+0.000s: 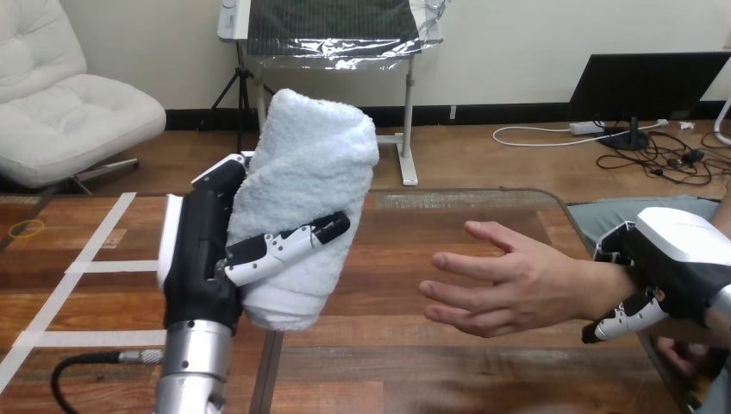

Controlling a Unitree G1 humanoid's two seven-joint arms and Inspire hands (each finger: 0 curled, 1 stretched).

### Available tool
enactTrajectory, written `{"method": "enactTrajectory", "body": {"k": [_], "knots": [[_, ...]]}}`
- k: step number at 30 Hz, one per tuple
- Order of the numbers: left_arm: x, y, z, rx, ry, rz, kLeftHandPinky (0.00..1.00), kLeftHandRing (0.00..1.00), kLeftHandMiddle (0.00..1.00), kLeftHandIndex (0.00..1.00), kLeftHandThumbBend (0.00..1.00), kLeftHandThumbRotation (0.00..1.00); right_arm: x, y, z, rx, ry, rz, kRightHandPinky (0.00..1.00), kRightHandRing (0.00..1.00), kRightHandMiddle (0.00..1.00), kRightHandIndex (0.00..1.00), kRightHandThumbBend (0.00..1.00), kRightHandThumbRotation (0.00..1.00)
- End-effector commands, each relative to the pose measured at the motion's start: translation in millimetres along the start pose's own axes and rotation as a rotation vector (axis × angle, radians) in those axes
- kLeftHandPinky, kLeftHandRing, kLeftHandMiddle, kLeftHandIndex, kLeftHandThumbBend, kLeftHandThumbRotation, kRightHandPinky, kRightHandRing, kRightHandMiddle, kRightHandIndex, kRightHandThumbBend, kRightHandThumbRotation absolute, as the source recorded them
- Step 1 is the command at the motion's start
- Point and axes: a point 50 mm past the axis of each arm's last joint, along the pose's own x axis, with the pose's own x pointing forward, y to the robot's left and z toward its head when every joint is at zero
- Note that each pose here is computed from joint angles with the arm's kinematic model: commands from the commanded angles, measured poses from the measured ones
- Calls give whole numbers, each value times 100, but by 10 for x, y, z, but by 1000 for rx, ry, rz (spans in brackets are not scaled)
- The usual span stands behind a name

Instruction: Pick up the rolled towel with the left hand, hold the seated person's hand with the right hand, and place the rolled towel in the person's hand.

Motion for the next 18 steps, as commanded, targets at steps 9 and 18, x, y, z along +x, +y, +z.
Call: {"method": "enactTrajectory", "body": {"k": [9, 18], "knots": [[288, -268, 68, -51, -121, -42, 18, 24, 30, 37, 50, 0, 66, -27, 173, 56, -44, -20, 27, 33, 39, 42, 84, 16], [365, -413, -44, -116, -125, -66, 22, 27, 34, 39, 52, 0, 87, -45, 252, 61, -60, -14, 26, 32, 39, 42, 83, 16]]}}
